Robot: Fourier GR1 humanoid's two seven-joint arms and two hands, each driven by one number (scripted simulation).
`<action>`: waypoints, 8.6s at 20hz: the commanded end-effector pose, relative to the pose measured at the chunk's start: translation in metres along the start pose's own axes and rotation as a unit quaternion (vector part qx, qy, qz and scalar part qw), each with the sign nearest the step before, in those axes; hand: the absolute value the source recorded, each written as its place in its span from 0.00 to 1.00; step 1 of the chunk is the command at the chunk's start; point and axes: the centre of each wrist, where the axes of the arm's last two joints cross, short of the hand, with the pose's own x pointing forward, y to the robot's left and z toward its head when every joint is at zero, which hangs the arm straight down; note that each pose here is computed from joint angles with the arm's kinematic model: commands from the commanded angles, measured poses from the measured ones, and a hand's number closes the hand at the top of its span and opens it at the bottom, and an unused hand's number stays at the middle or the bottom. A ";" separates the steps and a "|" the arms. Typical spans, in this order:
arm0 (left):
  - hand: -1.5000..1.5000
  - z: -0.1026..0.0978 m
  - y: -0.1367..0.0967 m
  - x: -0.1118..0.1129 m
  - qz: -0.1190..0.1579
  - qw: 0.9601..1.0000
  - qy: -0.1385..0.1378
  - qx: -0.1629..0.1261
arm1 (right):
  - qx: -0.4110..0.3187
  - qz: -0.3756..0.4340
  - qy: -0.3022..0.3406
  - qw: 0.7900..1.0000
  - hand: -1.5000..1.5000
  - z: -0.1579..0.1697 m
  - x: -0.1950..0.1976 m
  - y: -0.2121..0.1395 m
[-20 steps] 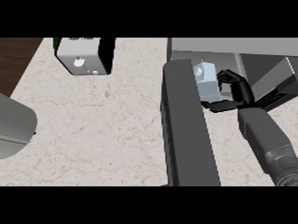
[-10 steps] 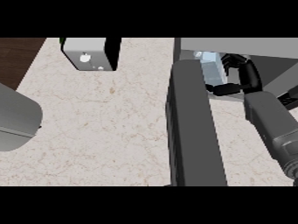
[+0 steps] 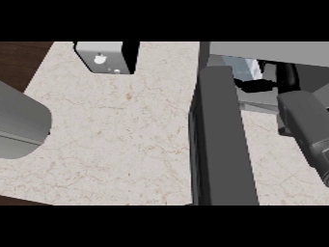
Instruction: Pick up the milk, place it into the microwave and close the microwave
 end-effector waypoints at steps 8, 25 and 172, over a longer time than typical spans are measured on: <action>0.00 -0.011 0.005 -0.002 0.009 1.000 -0.006 -0.012 | -0.046 0.031 0.005 0.998 1.00 -0.011 0.006 -0.024; 0.00 -0.021 0.012 0.006 -0.024 0.999 -0.007 -0.027 | -0.069 0.039 0.007 0.997 1.00 -0.017 0.008 -0.043; 1.00 -0.262 -0.269 -0.200 -0.127 0.983 0.090 -0.099 | 0.254 -0.370 -0.098 0.888 0.00 0.206 0.070 -0.120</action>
